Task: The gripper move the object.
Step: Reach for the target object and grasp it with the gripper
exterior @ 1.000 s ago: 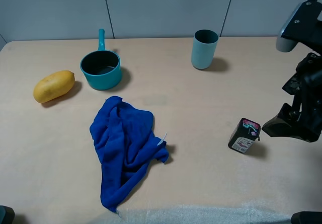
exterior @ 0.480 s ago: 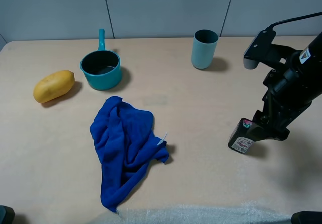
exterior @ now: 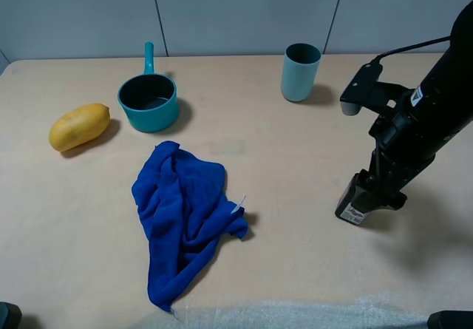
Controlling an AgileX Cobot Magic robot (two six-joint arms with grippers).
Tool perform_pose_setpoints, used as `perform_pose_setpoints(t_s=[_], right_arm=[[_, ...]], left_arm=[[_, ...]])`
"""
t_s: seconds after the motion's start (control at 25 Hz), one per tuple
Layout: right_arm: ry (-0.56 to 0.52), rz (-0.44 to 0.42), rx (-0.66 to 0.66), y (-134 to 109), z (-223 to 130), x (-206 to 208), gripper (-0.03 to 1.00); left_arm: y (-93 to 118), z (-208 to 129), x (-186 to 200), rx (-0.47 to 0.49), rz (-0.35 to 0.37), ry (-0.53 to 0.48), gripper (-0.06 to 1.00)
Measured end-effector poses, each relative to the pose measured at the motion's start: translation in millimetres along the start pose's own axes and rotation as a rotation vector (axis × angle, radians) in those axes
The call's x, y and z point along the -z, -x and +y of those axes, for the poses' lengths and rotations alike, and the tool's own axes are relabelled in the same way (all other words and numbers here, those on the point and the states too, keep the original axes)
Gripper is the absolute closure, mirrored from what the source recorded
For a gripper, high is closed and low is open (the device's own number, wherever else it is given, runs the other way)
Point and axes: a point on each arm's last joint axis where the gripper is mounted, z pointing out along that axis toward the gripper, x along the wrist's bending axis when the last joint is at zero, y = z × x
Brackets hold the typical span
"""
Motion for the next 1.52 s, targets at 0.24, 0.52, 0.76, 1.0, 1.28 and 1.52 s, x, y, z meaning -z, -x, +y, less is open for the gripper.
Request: perform_pose_setpoints(t_s=[0.24,0.52,0.76,1.0,1.28,1.52], right_arm=[[-0.028,0.012,-0.005,1.2,-0.6,-15.6,0.27],[-0.039,0.013,-0.009,2.8,-0.8,-30.7,0.27],[-0.055,0.017,-0.013,6.1,2.2,-46.4,0.27],[-0.078,0.029,-0.019,7.7,3.0,-59.8,0.27],[-0.071,0.023,-0.020,8.6,3.9,-62.9,0.27],[-0.093,0.037,-0.031,8.4,3.1,-69.3,0.27]], left_arm=[[0.0,0.0,0.0,0.000,0.000,0.000,-0.02],[0.0,0.0,0.0,0.000,0.000,0.000,-0.02],[0.0,0.0,0.0,0.000,0.000,0.000,-0.02],[0.0,0.0,0.0,0.000,0.000,0.000,-0.02],[0.0,0.0,0.0,0.000,0.000,0.000,-0.02],[0.0,0.0,0.0,0.000,0.000,0.000,-0.02]])
